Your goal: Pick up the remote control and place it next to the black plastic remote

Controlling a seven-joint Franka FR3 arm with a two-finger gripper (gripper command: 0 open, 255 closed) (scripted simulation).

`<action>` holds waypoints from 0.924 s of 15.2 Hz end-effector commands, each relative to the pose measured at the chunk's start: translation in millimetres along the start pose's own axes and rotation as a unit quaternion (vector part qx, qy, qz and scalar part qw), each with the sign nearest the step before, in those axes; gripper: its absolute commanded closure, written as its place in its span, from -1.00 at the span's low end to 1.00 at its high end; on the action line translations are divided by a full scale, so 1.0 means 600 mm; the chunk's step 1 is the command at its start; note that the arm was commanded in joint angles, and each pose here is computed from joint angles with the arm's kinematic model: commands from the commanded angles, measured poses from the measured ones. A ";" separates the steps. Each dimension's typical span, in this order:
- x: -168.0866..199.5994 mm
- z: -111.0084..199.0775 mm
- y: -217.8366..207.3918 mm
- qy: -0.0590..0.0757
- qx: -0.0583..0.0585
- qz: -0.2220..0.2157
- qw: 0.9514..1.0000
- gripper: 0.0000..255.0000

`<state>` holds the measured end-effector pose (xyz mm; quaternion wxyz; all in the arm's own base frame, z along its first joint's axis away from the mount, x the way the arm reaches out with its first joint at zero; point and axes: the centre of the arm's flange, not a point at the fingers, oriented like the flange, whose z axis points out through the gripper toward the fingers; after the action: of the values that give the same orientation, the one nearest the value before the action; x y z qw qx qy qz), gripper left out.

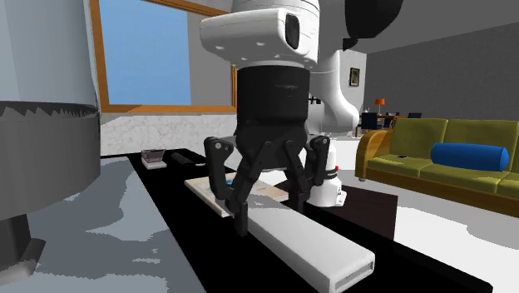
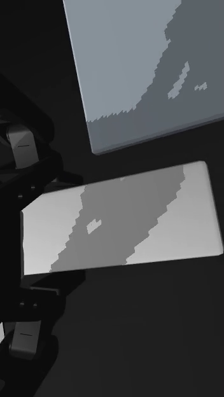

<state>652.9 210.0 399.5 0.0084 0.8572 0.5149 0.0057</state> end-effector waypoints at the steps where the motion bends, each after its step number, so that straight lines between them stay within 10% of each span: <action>1: 0.000 -0.018 0.002 0.000 0.000 0.000 1.000 1.00; 14: -0.263 -0.026 0.024 0.000 0.000 0.000 1.000 1.00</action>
<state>598.2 75.9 416.6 0.0085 0.8574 0.5145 0.0055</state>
